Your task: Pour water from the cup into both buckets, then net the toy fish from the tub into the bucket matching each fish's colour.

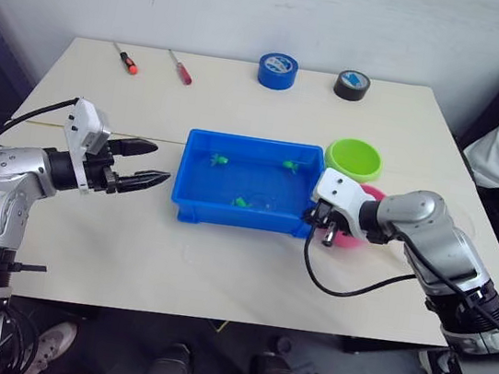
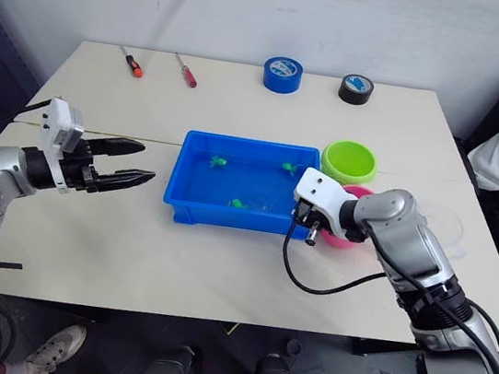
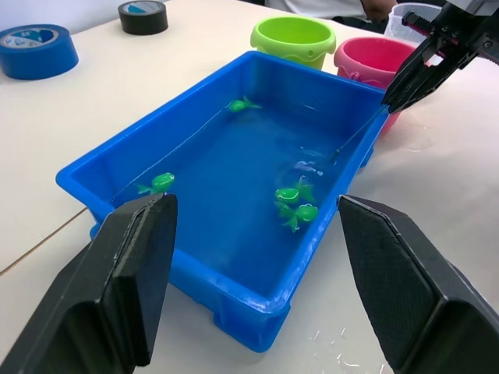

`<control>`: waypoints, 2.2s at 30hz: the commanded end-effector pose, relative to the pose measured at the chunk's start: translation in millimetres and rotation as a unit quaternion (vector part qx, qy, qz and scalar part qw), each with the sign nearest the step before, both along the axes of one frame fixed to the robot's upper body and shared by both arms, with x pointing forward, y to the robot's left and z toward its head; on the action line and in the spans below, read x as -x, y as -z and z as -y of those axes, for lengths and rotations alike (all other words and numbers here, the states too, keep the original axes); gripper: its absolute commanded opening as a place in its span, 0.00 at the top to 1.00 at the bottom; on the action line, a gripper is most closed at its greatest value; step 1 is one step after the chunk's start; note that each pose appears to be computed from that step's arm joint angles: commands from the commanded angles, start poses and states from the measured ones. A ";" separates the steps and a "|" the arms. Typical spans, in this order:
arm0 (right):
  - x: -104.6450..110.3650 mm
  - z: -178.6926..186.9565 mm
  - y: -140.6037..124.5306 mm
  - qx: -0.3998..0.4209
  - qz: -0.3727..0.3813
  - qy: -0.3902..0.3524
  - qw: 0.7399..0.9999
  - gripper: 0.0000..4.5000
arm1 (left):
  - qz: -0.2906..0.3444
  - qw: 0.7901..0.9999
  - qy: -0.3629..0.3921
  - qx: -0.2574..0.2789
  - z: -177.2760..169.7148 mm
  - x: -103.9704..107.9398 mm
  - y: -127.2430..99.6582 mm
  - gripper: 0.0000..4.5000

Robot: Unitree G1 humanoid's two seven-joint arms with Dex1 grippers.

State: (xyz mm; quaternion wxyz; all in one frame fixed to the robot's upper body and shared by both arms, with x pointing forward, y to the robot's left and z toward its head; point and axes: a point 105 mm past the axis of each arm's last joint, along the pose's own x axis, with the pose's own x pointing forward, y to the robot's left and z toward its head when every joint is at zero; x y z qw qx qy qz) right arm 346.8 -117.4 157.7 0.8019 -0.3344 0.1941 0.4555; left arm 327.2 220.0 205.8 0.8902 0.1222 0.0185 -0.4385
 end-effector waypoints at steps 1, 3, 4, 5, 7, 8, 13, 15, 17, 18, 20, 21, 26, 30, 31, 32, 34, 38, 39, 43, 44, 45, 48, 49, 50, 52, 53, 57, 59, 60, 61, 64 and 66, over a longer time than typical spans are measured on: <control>2.3 -12.8 -15.8 -0.036 0.006 -0.007 0.999 1.00 | 0.030 1.000 -0.002 0.001 -3.2 5.8 -17.8 0.20; 1.7 -16.2 -16.4 -0.055 -0.004 0.005 0.998 1.00 | 0.029 1.000 -0.004 0.001 -3.7 6.7 -17.1 0.20; 1.0 -17.0 -16.6 -0.064 -0.007 0.012 0.998 1.00 | 0.028 1.000 -0.004 0.001 -4.0 7.2 -16.9 0.20; -0.3 -17.7 -16.7 -0.075 -0.012 0.023 0.997 1.00 | 0.027 1.000 -0.004 0.001 -4.3 7.7 -16.6 0.20; -2.7 -19.3 -17.4 -0.097 -0.019 0.041 0.994 1.00 | 0.025 1.000 -0.005 0.001 -5.2 8.2 -16.0 0.20; -3.5 -20.2 -17.9 -0.106 -0.022 0.048 0.993 1.00 | 0.025 1.000 -0.005 0.001 -5.8 8.5 -15.7 0.20; -9.8 -20.6 -24.5 -0.143 -0.015 0.072 0.987 1.00 | 0.023 1.000 -0.005 -0.001 -6.0 7.6 -16.8 0.20; -10.5 -19.2 -26.0 -0.145 -0.013 0.076 0.986 1.00 | 0.022 1.000 -0.005 -0.002 -6.4 7.4 -17.0 0.20; -10.4 -18.8 -26.7 -0.147 -0.013 0.077 0.986 1.00 | 0.022 1.000 -0.004 -0.003 -6.6 7.1 -17.2 0.20; -10.0 -18.4 -27.1 -0.149 -0.013 0.078 0.986 1.00 | 0.022 1.000 -0.004 -0.003 -6.7 7.2 -17.5 0.20; -8.7 -16.0 -29.0 -0.155 -0.014 0.080 0.985 1.00 | 0.022 1.000 -0.002 -0.004 -6.3 7.3 -17.8 0.20; -6.3 -13.2 -31.9 -0.164 -0.015 0.082 0.983 1.00 | 0.020 1.000 0.002 -0.004 -5.9 7.9 -18.2 0.20; 5.0 -2.2 -37.2 -0.187 -0.020 0.085 0.978 1.00 | 0.017 1.000 0.010 -0.008 -6.6 7.5 -20.6 0.20; 11.2 0.0 -40.4 -0.200 -0.015 0.079 0.977 1.00 | 0.016 1.000 0.019 -0.008 -3.8 5.5 -21.1 0.20; 14.9 2.2 -42.0 -0.207 -0.012 0.074 0.976 1.00 | 0.015 0.999 0.027 -0.008 -0.9 4.9 -21.7 0.20; 17.5 3.7 -43.0 -0.211 -0.011 0.072 0.975 1.00 | 0.014 0.999 0.033 -0.008 1.0 4.5 -22.2 0.20; 24.4 13.4 -47.7 -0.226 -0.003 0.071 0.972 1.00 | 0.012 0.999 0.050 -0.016 6.2 3.3 -22.0 0.20; 34.4 36.1 -58.3 -0.241 0.025 0.081 0.967 1.00 | 0.018 0.997 0.075 -0.025 14.9 -3.2 -26.0 0.20; 35.8 40.3 -61.2 -0.244 0.031 0.085 0.965 1.00 | 0.020 0.997 0.077 -0.024 16.1 -5.0 -27.2 0.20; 28.0 70.8 -81.5 -0.264 0.079 0.149 0.950 1.00 | 0.027 0.995 0.091 -0.022 24.0 -14.5 -30.2 0.20; 25.8 74.3 -83.2 -0.265 0.084 0.158 0.948 1.00 | 0.027 0.995 0.093 -0.022 24.8 -15.7 -30.0 0.20; 20.1 80.9 -86.1 -0.265 0.096 0.177 0.943 1.00 | 0.027 0.995 0.096 -0.021 26.7 -17.5 -29.7 0.20; -1.7 102.2 -92.5 -0.262 0.129 0.239 0.926 1.00 | 0.033 0.994 0.106 -0.020 33.4 -23.8 -31.6 0.20; -7.3 107.2 -93.3 -0.260 0.137 0.252 0.922 1.00 | 0.035 0.993 0.108 -0.021 34.9 -25.3 -32.7 0.20; -13.3 112.3 -93.6 -0.258 0.144 0.265 0.918 1.00 | 0.037 0.993 0.109 -0.021 35.6 -26.6 -34.3 0.20; -22.3 119.1 -92.6 -0.253 0.153 0.283 0.912 1.00 | 0.039 0.993 0.109 -0.021 35.0 -27.4 -35.6 0.20; -26.1 121.8 -91.9 -0.249 0.158 0.291 0.910 1.00 | 0.039 0.993 0.108 -0.022 34.0 -27.4 -35.7 0.20; -32.6 131.9 -88.9 -0.242 0.164 0.304 0.907 1.00 | 0.037 0.994 0.099 -0.026 26.6 -23.6 -33.9 0.20; -31.5 136.1 -87.5 -0.236 0.166 0.304 0.908 1.00 | 0.037 0.994 0.095 -0.027 23.9 -22.2 -33.3 0.20; -31.0 137.2 -87.1 -0.234 0.166 0.304 0.908 1.00 | 0.037 0.995 0.094 -0.028 23.2 -21.8 -33.2 0.20; -29.5 140.1 -86.5 -0.230 0.167 0.305 0.909 1.00 | 0.037 0.995 0.092 -0.028 22.3 -21.7 -33.3 0.20; -24.8 147.7 -84.3 -0.213 0.172 0.308 0.911 1.00 | 0.038 0.995 0.089 -0.028 20.7 -21.7 -34.3 0.20; -21.4 150.9 -83.2 -0.204 0.174 0.309 0.912 1.00 | 0.038 0.995 0.088 -0.029 20.3 -22.0 -34.7 0.20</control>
